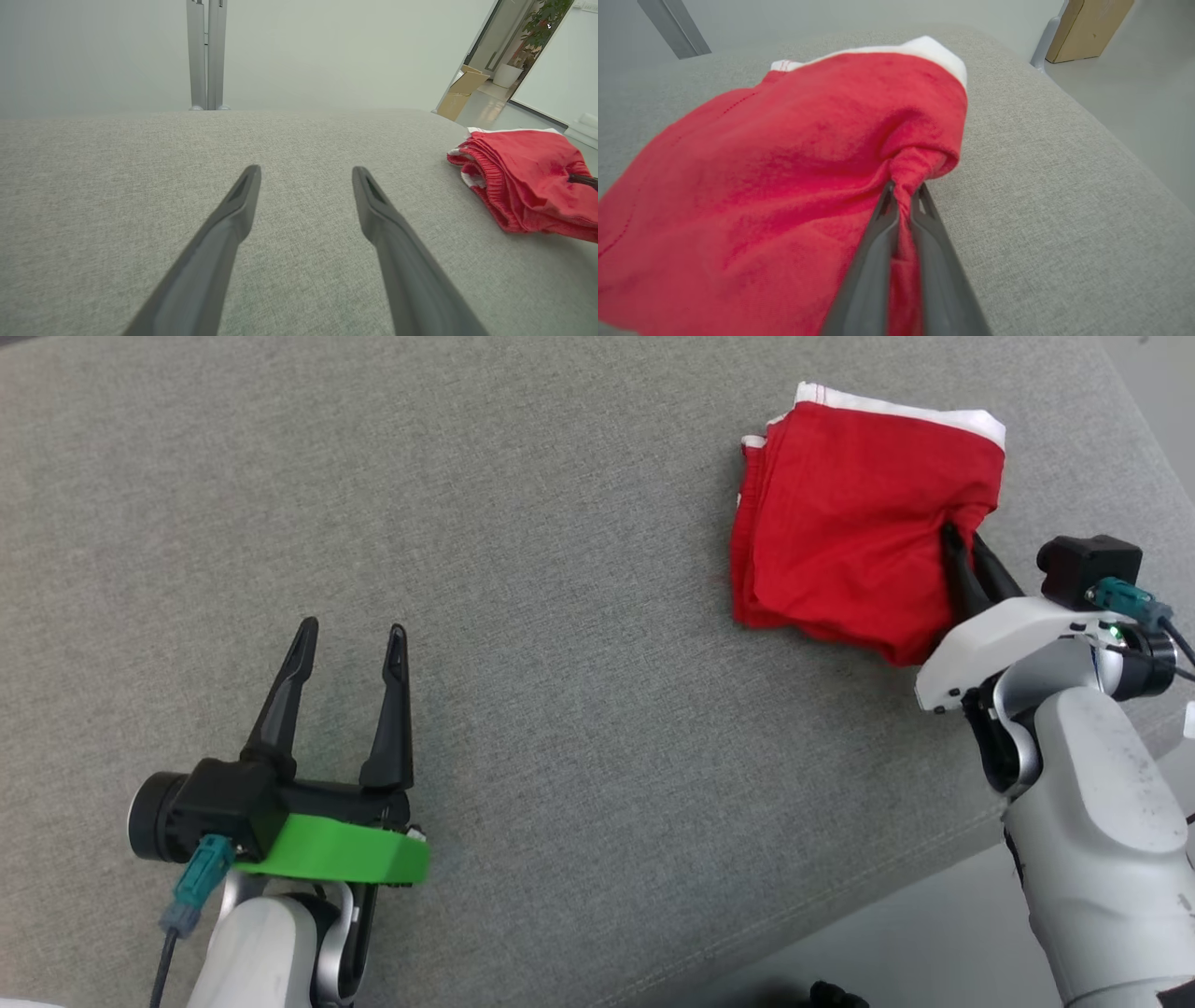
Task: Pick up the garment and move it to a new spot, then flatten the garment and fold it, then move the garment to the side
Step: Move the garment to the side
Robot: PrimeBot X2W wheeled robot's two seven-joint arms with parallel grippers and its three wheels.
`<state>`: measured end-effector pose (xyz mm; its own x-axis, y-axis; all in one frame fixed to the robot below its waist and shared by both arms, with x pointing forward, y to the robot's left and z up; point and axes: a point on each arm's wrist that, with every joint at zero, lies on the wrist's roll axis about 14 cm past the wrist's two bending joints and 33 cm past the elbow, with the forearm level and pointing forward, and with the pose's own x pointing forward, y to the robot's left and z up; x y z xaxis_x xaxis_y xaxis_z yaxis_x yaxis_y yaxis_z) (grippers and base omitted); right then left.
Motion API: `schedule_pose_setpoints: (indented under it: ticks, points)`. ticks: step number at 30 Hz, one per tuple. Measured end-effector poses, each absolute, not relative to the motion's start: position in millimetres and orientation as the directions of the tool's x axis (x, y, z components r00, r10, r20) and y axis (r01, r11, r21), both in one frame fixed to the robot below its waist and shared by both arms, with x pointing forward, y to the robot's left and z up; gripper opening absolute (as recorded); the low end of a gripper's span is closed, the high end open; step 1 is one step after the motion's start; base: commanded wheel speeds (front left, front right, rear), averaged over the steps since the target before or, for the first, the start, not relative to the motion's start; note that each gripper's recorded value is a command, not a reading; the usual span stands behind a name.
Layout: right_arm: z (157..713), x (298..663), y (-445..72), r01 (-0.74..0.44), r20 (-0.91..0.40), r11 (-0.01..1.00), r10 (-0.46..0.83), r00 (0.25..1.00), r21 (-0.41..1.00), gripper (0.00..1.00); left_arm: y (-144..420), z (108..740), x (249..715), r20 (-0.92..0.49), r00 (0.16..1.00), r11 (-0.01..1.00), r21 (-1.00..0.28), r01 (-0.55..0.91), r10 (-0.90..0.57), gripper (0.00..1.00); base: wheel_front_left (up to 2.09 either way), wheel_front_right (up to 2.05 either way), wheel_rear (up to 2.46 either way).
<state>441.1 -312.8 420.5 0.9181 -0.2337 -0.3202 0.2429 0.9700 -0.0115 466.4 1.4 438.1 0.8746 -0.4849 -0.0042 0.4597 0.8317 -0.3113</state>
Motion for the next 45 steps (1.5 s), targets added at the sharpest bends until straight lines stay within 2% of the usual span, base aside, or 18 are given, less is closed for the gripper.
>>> schedule_pose_setpoints:
  ticks: [10,15,21,22,23,24,25,29,33,45]
  points:
    - [444,501,-340,0.118,-0.307,0.960,-0.195,0.932,-0.253,0.00,29,440,478,-0.001,0.906,0.869,-0.284,0.405,-0.422,1.00,0.00,0.00,0.00]
    - [463,530,-369,0.122,-0.278,0.931,-0.225,0.934,-0.344,0.00,49,440,480,-0.006,0.925,0.893,-0.265,0.364,-0.379,1.00,0.00,0.00,0.00]
    - [458,547,-389,0.123,-0.293,0.905,-0.257,0.921,-0.407,0.00,61,430,477,-0.037,0.934,0.907,-0.258,0.334,-0.355,1.00,0.00,0.00,0.00]
    - [457,550,-390,0.120,-0.290,0.901,-0.257,0.922,-0.417,0.04,62,427,477,-0.043,0.935,0.908,-0.259,0.330,-0.352,1.00,0.00,0.00,0.00]
    - [457,552,-390,0.115,-0.286,0.897,-0.254,0.924,-0.427,0.31,64,426,476,-0.048,0.936,0.909,-0.258,0.327,-0.350,1.00,0.00,0.00,0.00]
    - [458,556,-389,0.108,-0.267,0.893,-0.243,0.932,-0.436,0.68,65,423,476,-0.053,0.936,0.911,-0.258,0.323,-0.347,1.00,0.00,0.00,0.00]
    - [459,559,-387,0.105,-0.253,0.891,-0.236,0.938,-0.441,1.00,66,421,475,-0.059,0.937,0.912,-0.258,0.319,-0.345,1.00,0.00,0.00,0.00]
    - [464,567,-388,0.102,-0.208,0.873,-0.225,0.952,-0.476,1.00,67,416,474,-0.074,0.936,0.913,-0.257,0.315,-0.344,1.00,0.00,0.00,0.00]
    - [464,568,-381,0.113,-0.191,0.884,-0.221,0.956,-0.453,1.00,64,417,473,-0.074,0.934,0.911,-0.258,0.322,-0.350,1.00,0.00,0.00,0.00]
    - [501,573,-316,0.049,-0.077,0.926,-0.084,0.993,-0.375,1.00,66,440,475,-0.021,0.943,0.914,-0.253,0.316,-0.331,1.00,0.00,0.00,0.00]
